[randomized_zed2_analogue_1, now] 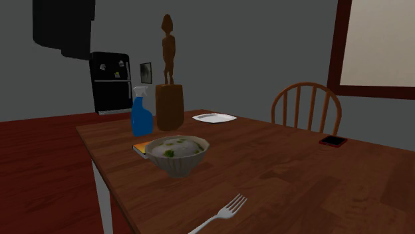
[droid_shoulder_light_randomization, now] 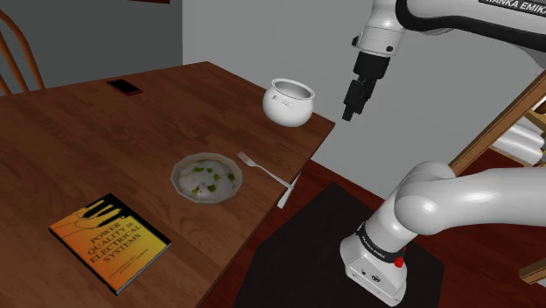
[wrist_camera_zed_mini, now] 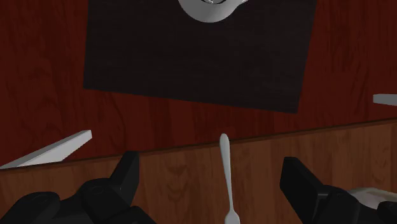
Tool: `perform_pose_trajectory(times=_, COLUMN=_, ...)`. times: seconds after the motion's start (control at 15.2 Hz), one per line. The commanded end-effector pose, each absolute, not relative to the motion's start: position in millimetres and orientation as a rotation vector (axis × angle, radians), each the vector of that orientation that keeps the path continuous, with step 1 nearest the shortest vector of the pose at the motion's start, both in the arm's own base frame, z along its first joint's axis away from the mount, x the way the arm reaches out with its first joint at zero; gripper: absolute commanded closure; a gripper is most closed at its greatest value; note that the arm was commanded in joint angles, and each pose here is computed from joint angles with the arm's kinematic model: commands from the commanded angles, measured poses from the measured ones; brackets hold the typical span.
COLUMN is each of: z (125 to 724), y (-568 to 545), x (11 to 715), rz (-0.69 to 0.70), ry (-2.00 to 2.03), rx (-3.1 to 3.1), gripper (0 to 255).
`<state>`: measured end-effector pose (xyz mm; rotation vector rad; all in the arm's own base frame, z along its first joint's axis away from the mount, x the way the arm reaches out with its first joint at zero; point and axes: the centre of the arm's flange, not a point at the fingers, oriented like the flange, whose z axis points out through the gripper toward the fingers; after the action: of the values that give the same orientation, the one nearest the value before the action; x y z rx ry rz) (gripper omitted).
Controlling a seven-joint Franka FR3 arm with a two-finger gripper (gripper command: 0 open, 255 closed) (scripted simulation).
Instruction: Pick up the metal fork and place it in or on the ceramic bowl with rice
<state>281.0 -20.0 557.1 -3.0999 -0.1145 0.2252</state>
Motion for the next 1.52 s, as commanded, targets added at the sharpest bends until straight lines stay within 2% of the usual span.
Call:
perform_pose_trajectory(times=0.0, z=557.1, y=-20.0, x=281.0, rz=0.225, ry=-0.115, rx=-3.100, gripper=0)
perform_pose_trajectory(times=1.45, z=342.8, y=77.3, x=423.3, rz=-0.031, ry=-0.017, rx=-3.120, gripper=0)
